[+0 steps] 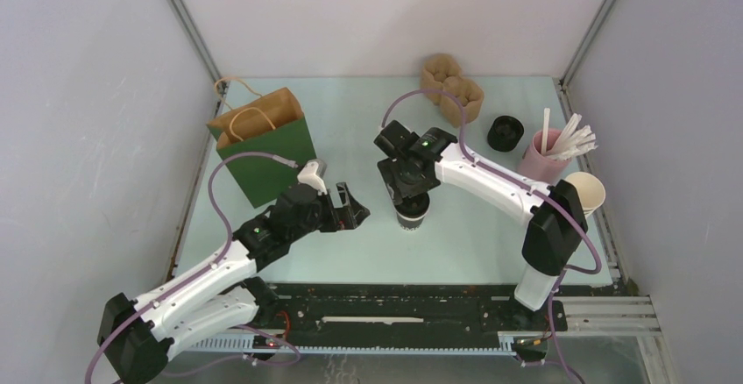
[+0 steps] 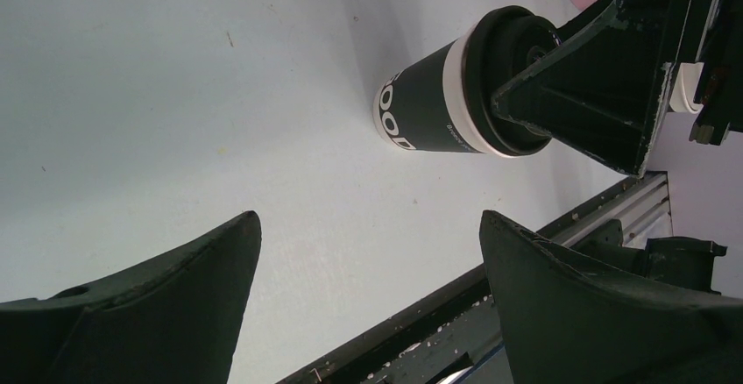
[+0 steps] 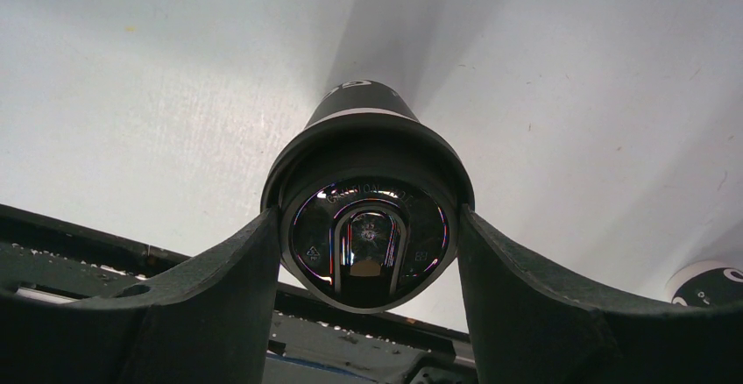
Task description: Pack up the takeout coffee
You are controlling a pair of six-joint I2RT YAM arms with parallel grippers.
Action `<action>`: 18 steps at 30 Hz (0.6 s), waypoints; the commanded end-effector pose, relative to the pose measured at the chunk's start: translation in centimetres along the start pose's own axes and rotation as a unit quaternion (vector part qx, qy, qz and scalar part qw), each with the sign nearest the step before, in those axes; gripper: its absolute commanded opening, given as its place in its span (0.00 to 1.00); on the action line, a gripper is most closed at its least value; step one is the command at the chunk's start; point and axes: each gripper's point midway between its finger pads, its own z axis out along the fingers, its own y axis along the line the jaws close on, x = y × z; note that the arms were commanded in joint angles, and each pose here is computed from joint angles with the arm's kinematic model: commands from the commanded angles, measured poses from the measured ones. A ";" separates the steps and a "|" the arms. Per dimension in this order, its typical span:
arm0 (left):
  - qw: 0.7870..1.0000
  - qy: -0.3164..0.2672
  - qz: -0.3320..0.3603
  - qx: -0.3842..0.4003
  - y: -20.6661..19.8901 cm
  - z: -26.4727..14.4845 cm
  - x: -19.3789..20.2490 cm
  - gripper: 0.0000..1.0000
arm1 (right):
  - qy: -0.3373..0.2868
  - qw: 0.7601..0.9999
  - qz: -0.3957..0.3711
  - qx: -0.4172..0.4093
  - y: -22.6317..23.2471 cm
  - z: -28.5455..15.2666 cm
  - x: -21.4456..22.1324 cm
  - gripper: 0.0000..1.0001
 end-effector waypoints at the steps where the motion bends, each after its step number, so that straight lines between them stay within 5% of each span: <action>1: 1.000 -0.013 0.007 0.017 -0.6 0.0 -0.7 1.00 | -0.011 1.000 0.000 -0.005 -0.1 -0.9 -0.4 0.65; 18: 1.000 -0.013 0.007 0.016 -0.6 -0.1 -0.7 1.00 | 0.002 1.000 0.000 0.000 -0.2 0.5 0.3 0.65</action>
